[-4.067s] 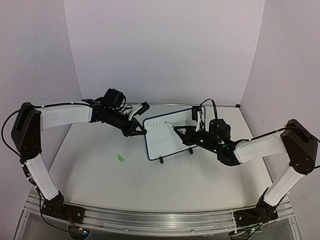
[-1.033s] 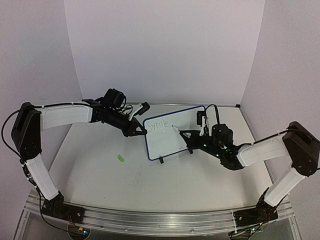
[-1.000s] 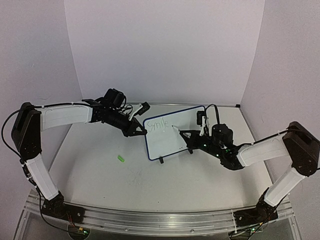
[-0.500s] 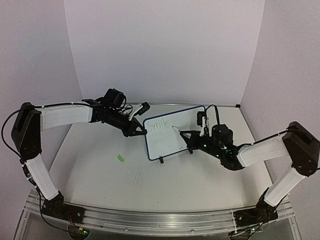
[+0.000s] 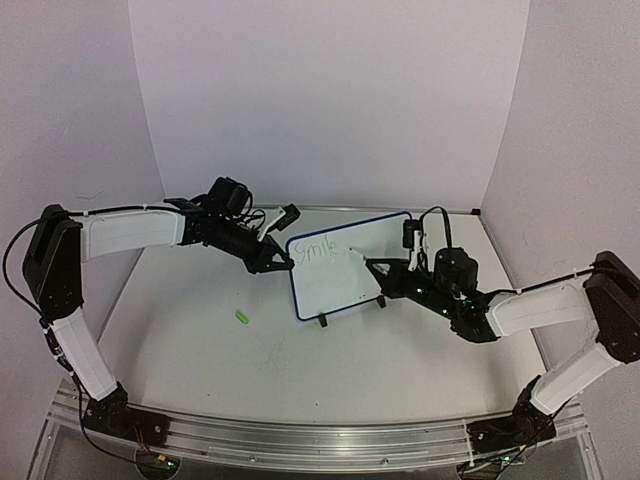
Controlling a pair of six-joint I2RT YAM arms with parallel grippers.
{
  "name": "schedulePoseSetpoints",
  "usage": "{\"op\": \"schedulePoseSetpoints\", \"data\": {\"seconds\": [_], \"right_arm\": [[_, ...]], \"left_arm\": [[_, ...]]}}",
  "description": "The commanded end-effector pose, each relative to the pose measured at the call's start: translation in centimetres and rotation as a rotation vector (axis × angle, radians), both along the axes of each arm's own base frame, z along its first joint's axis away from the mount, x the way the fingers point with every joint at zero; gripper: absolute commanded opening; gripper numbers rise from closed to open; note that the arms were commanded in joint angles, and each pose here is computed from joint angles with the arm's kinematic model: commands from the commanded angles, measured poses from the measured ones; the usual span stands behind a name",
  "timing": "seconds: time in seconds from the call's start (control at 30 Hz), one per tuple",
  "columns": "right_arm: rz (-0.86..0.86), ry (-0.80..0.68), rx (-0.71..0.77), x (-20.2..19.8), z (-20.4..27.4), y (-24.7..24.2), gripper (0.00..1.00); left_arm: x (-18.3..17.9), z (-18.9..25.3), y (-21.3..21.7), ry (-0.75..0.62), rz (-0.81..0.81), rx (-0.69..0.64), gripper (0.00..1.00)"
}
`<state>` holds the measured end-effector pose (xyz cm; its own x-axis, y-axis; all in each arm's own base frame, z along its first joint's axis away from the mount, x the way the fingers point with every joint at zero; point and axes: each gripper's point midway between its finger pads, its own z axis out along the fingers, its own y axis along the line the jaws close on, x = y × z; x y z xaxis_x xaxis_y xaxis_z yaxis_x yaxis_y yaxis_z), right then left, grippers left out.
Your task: Write a sentence on the whiteboard
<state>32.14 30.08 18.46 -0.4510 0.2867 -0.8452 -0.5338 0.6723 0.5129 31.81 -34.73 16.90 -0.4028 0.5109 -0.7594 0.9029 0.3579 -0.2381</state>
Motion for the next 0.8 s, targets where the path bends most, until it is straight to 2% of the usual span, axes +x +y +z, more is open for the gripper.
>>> {"op": "schedulePoseSetpoints", "data": {"seconds": [0.0,0.77], "right_arm": [[-0.042,-0.048,0.009,0.9,1.9,-0.7,0.00],[-0.069,-0.086,-0.023,3.5,2.3,0.0,0.00]], "left_arm": [[-0.3,-1.3,0.7,0.000,0.010,0.082,0.00],[-0.3,-1.6,0.7,0.006,0.008,0.085,0.00]]}}
